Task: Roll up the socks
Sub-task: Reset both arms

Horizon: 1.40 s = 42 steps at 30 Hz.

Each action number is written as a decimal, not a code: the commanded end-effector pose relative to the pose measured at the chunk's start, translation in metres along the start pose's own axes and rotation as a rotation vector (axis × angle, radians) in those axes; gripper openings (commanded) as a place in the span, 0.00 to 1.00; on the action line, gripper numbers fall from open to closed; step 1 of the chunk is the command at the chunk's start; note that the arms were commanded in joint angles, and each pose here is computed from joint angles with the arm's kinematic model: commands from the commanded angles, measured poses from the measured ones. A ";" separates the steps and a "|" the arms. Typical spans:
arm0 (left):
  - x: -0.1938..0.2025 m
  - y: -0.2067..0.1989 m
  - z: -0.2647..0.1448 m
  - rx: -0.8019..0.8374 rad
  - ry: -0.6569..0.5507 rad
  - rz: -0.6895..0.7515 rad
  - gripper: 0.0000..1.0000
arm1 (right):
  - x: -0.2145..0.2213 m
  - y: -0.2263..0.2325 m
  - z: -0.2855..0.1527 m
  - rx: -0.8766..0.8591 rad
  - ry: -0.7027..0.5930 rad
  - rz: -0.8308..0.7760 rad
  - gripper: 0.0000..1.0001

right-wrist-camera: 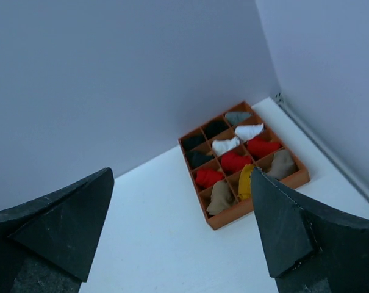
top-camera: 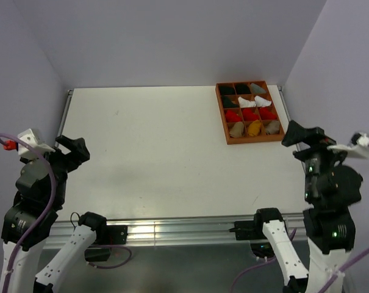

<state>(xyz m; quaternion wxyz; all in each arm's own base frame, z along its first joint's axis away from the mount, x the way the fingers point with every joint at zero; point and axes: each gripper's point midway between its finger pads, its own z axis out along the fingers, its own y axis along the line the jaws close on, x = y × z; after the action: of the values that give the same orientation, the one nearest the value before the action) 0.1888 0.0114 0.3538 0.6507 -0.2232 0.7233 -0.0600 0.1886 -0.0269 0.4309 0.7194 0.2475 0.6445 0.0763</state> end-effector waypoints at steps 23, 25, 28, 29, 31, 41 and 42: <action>0.006 0.041 -0.029 -0.034 -0.126 -0.073 1.00 | 0.074 -0.058 -0.048 -0.079 -0.089 -0.066 1.00; 0.010 0.040 -0.025 -0.032 -0.121 -0.072 0.99 | 0.076 -0.057 -0.046 -0.083 -0.086 -0.067 1.00; 0.016 0.038 -0.021 -0.021 -0.121 -0.075 1.00 | 0.078 -0.056 -0.044 -0.092 -0.090 -0.070 1.00; 0.014 0.037 -0.021 -0.013 -0.137 -0.085 0.99 | 0.078 -0.055 -0.045 -0.099 -0.092 -0.070 1.00; 0.019 0.036 -0.018 -0.008 -0.133 -0.081 0.99 | 0.079 -0.054 -0.043 -0.101 -0.089 -0.079 1.00; 0.035 0.032 -0.007 0.006 -0.112 -0.087 0.99 | 0.076 -0.047 -0.042 -0.128 -0.087 -0.086 1.00; 0.035 0.031 -0.006 0.009 -0.111 -0.086 0.99 | 0.077 -0.047 -0.041 -0.127 -0.085 -0.088 1.00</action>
<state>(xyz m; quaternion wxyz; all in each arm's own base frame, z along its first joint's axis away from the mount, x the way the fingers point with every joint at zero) 0.1698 0.0270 0.2987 0.6717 -0.2495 0.6951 -0.0583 0.1471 -0.0259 0.3283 0.7528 0.1830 0.6283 0.0706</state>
